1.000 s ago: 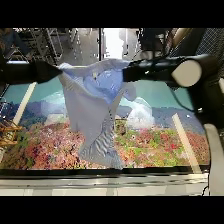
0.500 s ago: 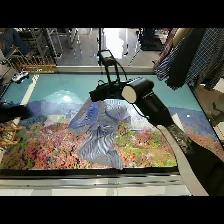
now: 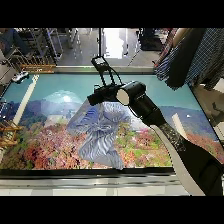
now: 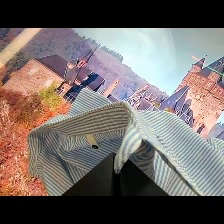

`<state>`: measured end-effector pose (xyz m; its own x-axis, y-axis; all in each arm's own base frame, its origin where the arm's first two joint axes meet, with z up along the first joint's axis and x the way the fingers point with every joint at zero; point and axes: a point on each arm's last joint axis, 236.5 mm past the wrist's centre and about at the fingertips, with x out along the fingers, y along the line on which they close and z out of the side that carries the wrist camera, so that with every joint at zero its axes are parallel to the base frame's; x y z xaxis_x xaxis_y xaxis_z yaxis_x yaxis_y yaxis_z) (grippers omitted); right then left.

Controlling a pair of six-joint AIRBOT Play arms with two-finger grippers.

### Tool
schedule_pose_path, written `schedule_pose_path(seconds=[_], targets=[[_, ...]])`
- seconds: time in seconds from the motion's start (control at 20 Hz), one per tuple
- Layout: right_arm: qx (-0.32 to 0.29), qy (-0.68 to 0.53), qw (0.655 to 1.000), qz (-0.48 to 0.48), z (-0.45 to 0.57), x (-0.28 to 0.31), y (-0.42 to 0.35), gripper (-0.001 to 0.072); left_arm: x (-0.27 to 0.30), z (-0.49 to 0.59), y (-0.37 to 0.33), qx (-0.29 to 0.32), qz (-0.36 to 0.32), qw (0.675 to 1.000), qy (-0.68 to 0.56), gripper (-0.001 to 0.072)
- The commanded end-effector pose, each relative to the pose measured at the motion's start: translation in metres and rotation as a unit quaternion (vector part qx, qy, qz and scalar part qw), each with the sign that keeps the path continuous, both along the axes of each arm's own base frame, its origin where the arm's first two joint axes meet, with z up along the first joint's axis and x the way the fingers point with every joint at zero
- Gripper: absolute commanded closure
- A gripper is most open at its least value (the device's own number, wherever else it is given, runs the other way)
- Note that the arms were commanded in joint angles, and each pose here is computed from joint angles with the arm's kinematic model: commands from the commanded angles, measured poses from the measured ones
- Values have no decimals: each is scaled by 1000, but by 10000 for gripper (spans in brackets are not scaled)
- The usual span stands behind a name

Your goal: Fold the clothes and pants, and hang the long-sleeved shirts on hangers.

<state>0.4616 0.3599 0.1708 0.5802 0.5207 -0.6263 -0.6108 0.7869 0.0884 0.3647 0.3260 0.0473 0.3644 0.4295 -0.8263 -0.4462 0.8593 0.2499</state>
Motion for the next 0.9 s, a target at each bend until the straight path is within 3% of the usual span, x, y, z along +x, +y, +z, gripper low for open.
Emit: schedule_pose_path(seconds=[0.0,0.15,0.2,0.3,0.75,0.85], targets=[[-4,-4,1000,4,-1,0,1,682,20,-32,28,21,-7,1000,0,5],[-5,-13,1000,1,2,4,-1,681,29,-60,29,8,-12,1000,8,131],[-4,-16,1000,1,3,5,0,681,32,-68,27,3,-13,1000,9,136],[0,-22,1000,0,5,7,0,681,37,-73,25,2,-18,1000,8,357],[-2,-23,1000,-1,5,7,0,681,42,-71,27,7,-18,1000,-2,362],[-2,-23,1000,-1,5,8,-1,681,41,-71,27,7,-18,1000,-1,560]])
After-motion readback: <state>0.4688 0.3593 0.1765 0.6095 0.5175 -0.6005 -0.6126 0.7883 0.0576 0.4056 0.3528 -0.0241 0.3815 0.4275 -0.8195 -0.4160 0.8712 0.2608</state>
